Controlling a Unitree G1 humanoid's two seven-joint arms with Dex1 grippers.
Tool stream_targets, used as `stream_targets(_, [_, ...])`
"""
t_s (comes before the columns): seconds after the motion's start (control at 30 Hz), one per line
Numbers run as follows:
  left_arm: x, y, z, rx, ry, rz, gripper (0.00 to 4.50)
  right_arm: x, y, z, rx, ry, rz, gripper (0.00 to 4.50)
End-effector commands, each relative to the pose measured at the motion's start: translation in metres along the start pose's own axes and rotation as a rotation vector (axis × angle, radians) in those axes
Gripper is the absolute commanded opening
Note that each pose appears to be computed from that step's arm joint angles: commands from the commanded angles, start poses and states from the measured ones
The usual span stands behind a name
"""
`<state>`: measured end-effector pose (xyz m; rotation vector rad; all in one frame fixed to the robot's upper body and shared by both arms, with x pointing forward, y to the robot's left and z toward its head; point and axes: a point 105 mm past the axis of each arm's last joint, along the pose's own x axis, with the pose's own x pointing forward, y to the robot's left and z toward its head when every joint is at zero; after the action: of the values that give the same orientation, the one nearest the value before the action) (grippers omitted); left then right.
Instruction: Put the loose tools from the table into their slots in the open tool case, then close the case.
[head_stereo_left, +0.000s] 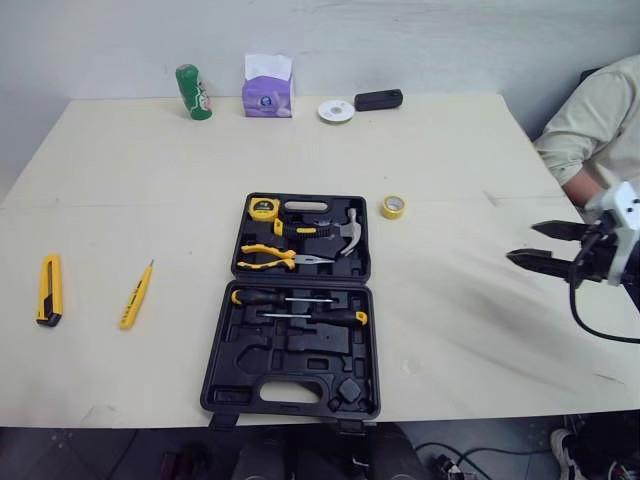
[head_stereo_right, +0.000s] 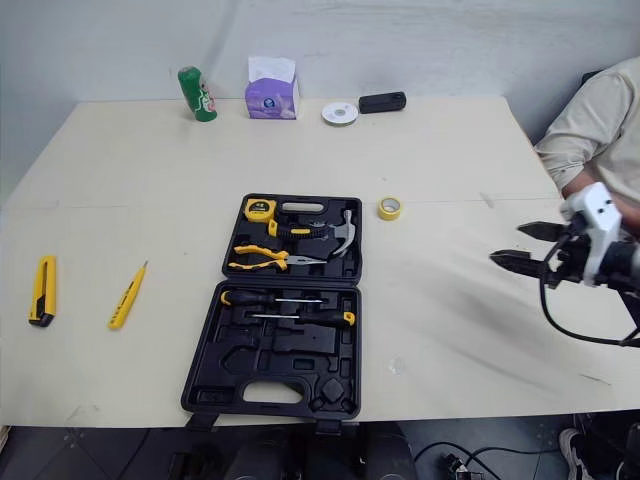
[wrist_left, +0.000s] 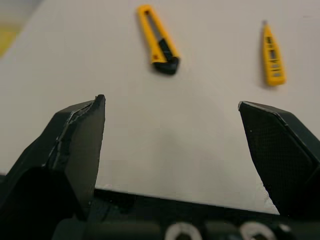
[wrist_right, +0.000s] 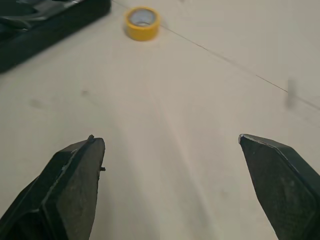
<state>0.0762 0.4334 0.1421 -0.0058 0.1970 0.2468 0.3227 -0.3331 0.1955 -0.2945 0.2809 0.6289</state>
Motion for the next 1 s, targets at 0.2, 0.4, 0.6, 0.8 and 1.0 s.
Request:
stream_targets(0.2, [0.002,0.017,0.004,0.037,0.016,0.053,4.50,-0.014,-0.012,0.004,-0.057,-0.016,-0.058,4.44])
stream_targets(0.4, [0.035,-0.015,0.007,0.052,0.020,-0.042,4.50,0.001,0.011,0.018,-0.080,-0.055,0.026,4.44])
stream_targets(0.6, [0.067,-0.073,0.013,0.017,0.017,-0.189,4.50,0.026,0.060,0.059,-0.123,-0.144,0.223,4.44])
stream_targets(0.8, [0.083,-0.115,0.007,0.012,0.089,-0.264,4.50,0.042,0.122,0.100,-0.161,-0.252,0.459,4.44])
stream_targets(1.0, [0.099,-0.125,0.010,-0.018,0.113,-0.248,4.50,0.045,0.168,0.123,-0.227,-0.313,0.635,4.44])
